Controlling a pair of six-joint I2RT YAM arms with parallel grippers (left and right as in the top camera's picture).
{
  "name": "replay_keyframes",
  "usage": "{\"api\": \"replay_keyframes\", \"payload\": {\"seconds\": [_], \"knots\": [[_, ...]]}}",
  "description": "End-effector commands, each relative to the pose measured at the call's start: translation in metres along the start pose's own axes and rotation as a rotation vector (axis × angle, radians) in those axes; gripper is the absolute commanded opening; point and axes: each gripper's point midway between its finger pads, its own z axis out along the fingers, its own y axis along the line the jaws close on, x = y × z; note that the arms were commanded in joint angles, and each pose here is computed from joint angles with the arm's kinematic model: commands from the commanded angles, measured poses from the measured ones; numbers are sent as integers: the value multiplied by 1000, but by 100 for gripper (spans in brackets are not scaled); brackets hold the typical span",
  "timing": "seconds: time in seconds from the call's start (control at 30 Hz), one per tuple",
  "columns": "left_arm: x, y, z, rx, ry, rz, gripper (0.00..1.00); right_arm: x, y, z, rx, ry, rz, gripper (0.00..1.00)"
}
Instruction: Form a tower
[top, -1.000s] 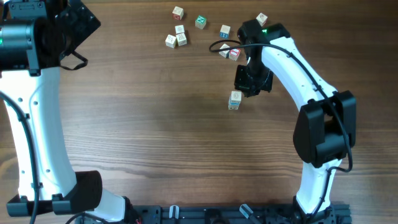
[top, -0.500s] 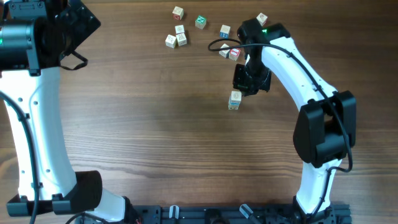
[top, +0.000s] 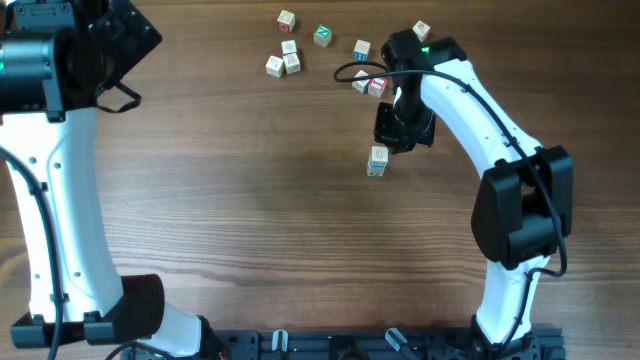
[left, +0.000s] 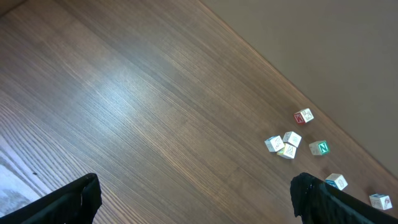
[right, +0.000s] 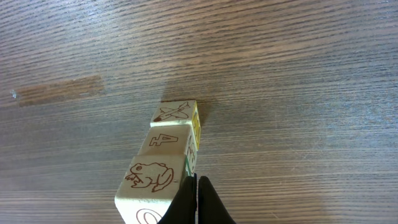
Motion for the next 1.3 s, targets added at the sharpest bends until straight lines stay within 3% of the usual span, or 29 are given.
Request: {"api": "replay_keyframes", "payload": {"seconds": [0.0, 1.27], "knots": [[-6, 4, -10, 2, -34, -25, 100, 3, 4, -5, -22, -5, -18, 4], [-7, 4, -10, 3, -34, -25, 100, 12, 4, -5, -30, 36, -16, 4]]}}
